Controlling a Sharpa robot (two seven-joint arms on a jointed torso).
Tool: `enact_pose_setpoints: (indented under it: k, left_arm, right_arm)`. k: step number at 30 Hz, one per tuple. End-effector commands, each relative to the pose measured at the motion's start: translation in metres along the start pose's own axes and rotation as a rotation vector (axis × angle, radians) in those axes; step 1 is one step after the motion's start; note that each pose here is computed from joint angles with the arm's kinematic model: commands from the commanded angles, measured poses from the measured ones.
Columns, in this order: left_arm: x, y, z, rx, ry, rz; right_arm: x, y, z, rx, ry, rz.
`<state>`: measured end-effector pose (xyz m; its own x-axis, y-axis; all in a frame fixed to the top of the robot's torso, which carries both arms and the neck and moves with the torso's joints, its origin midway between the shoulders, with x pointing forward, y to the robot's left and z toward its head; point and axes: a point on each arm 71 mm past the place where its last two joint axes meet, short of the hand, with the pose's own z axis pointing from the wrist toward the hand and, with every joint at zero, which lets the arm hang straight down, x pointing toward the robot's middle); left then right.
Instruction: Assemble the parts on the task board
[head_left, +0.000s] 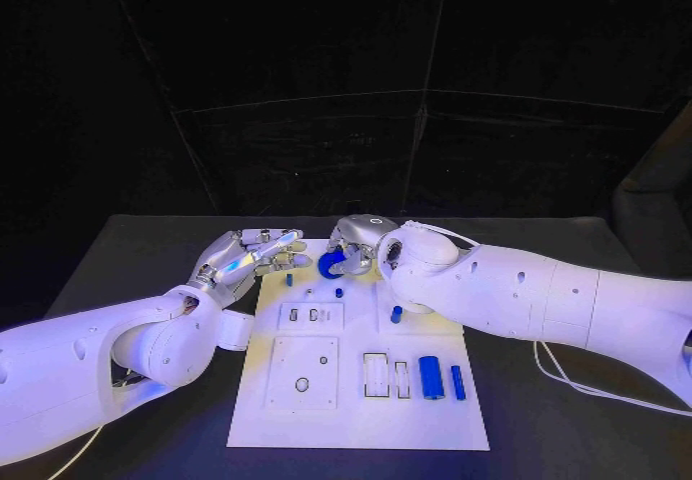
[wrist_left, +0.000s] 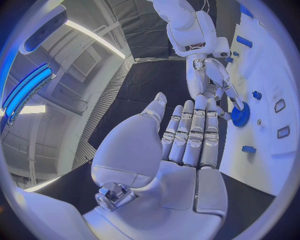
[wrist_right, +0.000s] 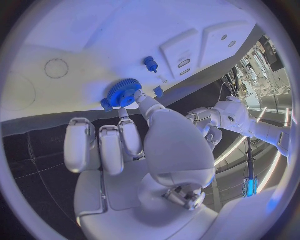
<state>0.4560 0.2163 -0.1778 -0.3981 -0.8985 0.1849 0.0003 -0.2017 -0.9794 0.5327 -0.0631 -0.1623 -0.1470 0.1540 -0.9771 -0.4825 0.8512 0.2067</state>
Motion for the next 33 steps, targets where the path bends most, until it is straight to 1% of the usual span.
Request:
enact_pose_setpoints:
  k: [1, 9, 12, 17, 19, 21, 23, 24, 26, 28, 29, 33]
  left_arm:
    - [0.0008, -0.0014, 0.0003, 0.007, 0.007, -0.001]
    - [0.0005, -0.0016, 0.0001, 0.007, 0.007, -0.001]
    - [0.0003, -0.0016, 0.0, 0.008, 0.006, -0.001]
    - [-0.0014, -0.0019, -0.0005, 0.008, 0.002, 0.001]
    - [-0.0025, -0.0021, -0.0009, 0.008, 0.0, 0.002]
    - [-0.004, -0.0024, -0.0013, 0.009, -0.003, 0.003]
    - [-0.0047, -0.0025, -0.0015, 0.009, -0.005, 0.004]
    - [-0.0053, -0.0026, -0.0017, 0.009, -0.006, 0.005]
    - [-0.0066, -0.0028, -0.0017, 0.011, -0.01, 0.007]
    - [-0.008, -0.003, -0.0014, 0.013, -0.013, 0.009]
    - [-0.0087, -0.003, -0.0012, 0.014, -0.015, 0.01]
    - [-0.0115, -0.003, -0.0002, 0.017, -0.021, 0.014]
  right_arm:
    - [0.0, 0.0, 0.001, 0.007, 0.017, -0.014]
    - [0.001, -0.001, 0.001, 0.013, 0.024, -0.005]
    - [0.0, -0.002, 0.0, 0.013, 0.009, 0.002]
    - [-0.01, -0.009, -0.008, -0.02, -0.105, 0.062]
    - [-0.015, -0.015, -0.014, -0.039, -0.15, 0.1]
    - [-0.02, -0.024, -0.024, -0.058, -0.19, 0.145]
    - [-0.022, -0.03, -0.031, -0.061, -0.202, 0.168]
    - [-0.024, -0.036, -0.037, -0.058, -0.203, 0.188]
    - [-0.026, -0.051, -0.049, -0.036, -0.197, 0.232]
    - [-0.029, -0.072, -0.065, -0.004, -0.173, 0.281]
    - [-0.029, -0.081, -0.071, 0.004, -0.159, 0.301]
    - [-0.033, -0.111, -0.092, 0.011, -0.121, 0.353]
